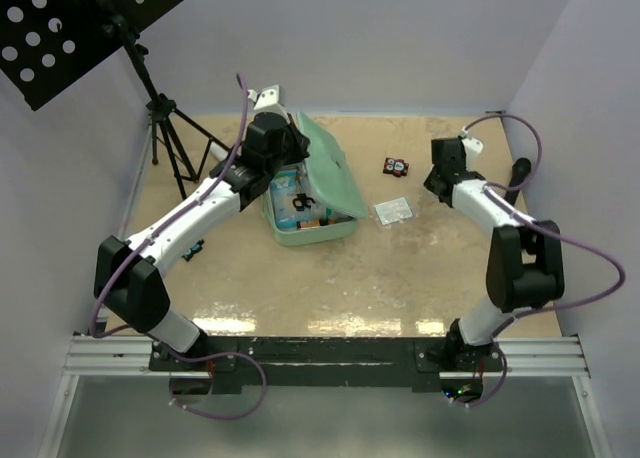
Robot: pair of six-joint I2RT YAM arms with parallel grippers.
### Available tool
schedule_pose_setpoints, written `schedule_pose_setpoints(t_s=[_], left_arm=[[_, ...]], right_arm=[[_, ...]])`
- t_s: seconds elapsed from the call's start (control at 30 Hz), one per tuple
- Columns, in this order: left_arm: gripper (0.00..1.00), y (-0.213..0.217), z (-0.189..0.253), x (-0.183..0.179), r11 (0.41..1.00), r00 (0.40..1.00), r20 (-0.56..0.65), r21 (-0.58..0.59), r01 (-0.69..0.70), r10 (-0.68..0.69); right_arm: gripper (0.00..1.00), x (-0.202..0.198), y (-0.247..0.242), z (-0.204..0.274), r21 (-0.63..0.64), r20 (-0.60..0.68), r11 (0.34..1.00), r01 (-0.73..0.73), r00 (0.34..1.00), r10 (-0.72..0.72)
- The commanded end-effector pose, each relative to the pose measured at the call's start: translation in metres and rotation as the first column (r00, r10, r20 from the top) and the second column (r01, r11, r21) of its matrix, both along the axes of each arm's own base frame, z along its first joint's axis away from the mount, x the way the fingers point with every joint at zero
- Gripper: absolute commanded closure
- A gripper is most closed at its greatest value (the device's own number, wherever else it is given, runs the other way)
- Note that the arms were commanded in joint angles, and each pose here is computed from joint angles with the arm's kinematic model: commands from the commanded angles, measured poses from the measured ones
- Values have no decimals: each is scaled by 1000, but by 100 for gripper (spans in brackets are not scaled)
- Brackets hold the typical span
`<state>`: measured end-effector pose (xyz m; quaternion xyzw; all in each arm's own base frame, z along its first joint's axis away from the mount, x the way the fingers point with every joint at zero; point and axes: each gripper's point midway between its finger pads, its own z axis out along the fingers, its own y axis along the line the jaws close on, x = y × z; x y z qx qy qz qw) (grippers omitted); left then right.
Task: Organize the medicine kit
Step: Move the medical item to the center of the board.
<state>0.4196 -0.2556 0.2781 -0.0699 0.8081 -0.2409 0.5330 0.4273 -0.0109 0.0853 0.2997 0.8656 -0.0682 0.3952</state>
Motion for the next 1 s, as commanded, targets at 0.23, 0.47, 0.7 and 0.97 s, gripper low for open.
schedule_pose_setpoints(t_s=[0.23, 0.47, 0.7, 0.97], left_arm=[[100, 7, -10, 19, 997, 999, -24, 71, -33, 34], [100, 8, -8, 26, 997, 998, -34, 59, -56, 58], [100, 11, -12, 25, 995, 996, -51, 63, -75, 78], [100, 17, -24, 21, 993, 993, -75, 83, -83, 89]], right_arm=[[100, -102, 120, 138, 102, 290, 924, -368, 900, 326], [100, -174, 185, 140, 143, 298, 704, -696, 709, 639], [100, -227, 276, 120, 167, 283, 472, -866, 500, 818], [100, -238, 351, 74, 168, 249, 349, -922, 382, 890]])
